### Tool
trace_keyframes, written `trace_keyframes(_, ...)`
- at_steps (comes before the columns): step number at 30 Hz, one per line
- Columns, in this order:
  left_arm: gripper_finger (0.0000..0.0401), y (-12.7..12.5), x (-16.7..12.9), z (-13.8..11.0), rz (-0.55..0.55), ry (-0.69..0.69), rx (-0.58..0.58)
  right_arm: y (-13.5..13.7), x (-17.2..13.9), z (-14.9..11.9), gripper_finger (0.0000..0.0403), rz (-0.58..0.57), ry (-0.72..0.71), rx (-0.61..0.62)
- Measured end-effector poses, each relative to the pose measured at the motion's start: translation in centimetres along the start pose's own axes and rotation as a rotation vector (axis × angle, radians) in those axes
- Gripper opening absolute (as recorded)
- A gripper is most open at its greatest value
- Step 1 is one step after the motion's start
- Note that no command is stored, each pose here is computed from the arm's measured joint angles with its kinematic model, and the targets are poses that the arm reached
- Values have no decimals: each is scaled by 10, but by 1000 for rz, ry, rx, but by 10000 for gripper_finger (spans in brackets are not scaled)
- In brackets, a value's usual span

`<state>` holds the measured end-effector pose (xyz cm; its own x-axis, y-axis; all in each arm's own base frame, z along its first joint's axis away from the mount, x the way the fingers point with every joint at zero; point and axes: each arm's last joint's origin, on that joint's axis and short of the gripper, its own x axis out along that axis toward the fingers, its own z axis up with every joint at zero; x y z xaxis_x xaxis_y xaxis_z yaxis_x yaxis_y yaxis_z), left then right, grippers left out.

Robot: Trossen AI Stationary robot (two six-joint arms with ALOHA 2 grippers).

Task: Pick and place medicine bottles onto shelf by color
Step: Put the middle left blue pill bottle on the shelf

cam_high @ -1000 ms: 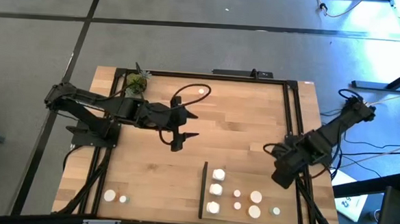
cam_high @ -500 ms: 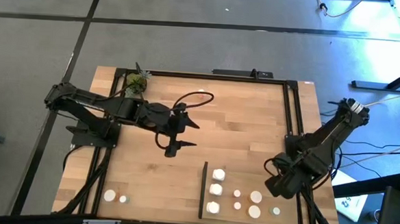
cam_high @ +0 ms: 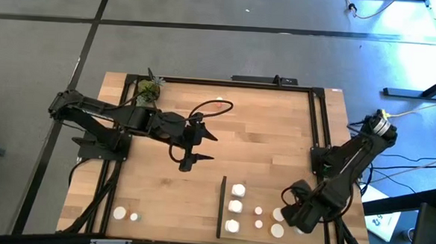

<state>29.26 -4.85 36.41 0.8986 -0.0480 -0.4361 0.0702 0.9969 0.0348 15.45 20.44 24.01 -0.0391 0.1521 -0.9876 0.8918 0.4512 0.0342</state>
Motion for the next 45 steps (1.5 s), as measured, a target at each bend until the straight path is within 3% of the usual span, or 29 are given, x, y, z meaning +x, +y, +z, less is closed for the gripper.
trace_keyframes(10,284,0,0,0,0,1,0,9,15,-2,123,-29,-14,2)
trace_keyframes(30,284,0,0,0,0,1,0,12,16,-3,124,-6,-4,-1)
trace_keyframes(45,284,0,0,-2,0,16,2,12,15,-3,174,-5,-4,-1)
